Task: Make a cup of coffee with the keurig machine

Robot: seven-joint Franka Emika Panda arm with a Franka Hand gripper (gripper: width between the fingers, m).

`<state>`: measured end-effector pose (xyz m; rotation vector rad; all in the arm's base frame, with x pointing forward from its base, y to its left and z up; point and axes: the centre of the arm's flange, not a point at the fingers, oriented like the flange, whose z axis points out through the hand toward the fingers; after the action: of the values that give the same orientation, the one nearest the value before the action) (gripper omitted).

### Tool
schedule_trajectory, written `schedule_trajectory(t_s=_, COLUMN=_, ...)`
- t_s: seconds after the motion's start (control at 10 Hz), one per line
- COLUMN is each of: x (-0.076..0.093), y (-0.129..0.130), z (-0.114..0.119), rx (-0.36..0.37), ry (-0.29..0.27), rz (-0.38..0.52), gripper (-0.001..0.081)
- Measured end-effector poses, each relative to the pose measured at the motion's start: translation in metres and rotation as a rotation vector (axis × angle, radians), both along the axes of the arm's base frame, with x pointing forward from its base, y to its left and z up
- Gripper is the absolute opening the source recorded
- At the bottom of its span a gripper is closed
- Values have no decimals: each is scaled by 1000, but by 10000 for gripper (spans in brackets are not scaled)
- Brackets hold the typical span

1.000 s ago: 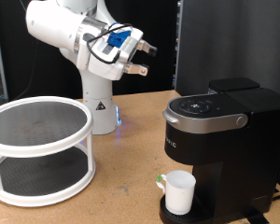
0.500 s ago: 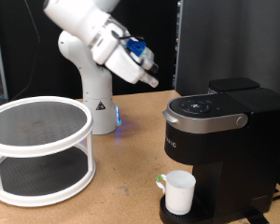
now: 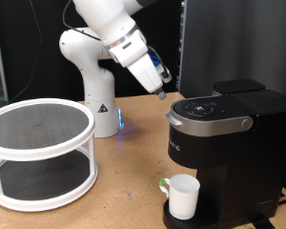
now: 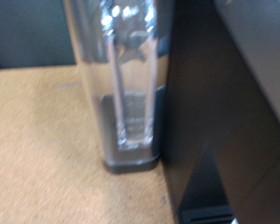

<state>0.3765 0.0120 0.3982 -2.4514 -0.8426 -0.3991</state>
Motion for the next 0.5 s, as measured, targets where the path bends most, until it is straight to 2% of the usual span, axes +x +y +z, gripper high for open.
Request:
schedule_trajectory(t_s=0.2, x=1, y=10, z=14, rx=-155, ry=25, rz=137, gripper=803)
schedule_trajectory(t_s=0.3, x=4, y=18, z=28, rx=-211, ry=32, rz=171, gripper=803)
schedule_trajectory(t_s=0.5, x=11, y=31, z=58, rx=-225, ry=38, rz=171, gripper=803)
